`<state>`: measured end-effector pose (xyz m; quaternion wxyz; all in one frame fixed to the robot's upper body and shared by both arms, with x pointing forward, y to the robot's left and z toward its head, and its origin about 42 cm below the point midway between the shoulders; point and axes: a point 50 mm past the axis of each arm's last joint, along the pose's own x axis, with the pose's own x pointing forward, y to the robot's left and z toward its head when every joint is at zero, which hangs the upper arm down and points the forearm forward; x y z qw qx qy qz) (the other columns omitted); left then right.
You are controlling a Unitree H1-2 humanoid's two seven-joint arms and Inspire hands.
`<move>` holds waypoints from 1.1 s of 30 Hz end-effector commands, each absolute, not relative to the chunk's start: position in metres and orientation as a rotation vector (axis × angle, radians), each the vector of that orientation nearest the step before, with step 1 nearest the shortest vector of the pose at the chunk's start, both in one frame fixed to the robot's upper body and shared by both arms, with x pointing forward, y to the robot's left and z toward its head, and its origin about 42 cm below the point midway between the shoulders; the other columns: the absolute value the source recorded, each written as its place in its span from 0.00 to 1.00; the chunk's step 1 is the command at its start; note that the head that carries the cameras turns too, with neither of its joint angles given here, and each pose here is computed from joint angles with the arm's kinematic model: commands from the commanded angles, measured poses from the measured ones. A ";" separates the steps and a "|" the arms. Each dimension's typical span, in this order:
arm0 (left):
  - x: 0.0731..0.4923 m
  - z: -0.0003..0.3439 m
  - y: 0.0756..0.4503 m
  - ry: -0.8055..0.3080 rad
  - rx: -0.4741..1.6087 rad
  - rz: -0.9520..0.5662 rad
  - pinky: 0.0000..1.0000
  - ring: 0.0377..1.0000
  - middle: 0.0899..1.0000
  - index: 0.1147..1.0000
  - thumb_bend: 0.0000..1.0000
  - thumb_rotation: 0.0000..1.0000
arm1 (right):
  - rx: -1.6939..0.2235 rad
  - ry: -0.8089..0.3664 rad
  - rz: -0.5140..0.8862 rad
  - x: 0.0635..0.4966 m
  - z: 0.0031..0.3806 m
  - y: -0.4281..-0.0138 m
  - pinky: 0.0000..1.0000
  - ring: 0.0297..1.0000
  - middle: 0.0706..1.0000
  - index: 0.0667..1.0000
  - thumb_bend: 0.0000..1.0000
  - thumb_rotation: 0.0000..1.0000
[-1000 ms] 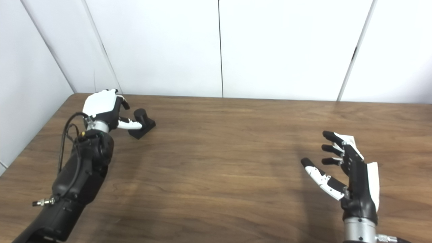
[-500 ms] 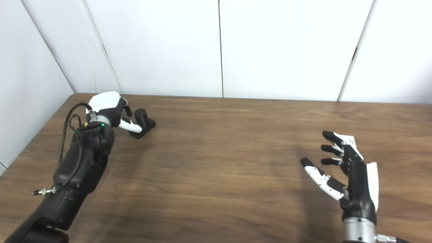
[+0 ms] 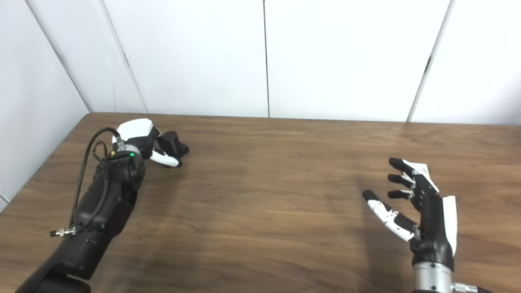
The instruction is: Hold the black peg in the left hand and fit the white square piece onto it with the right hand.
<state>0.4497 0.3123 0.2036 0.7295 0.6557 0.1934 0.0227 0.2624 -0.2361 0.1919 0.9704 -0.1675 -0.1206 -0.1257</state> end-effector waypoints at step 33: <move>0.451 0.200 0.313 0.299 1.416 0.021 1.00 0.93 0.83 0.42 0.52 0.06 | -0.334 -0.322 -0.286 0.259 0.212 -0.237 0.54 0.69 0.76 0.71 0.55 0.13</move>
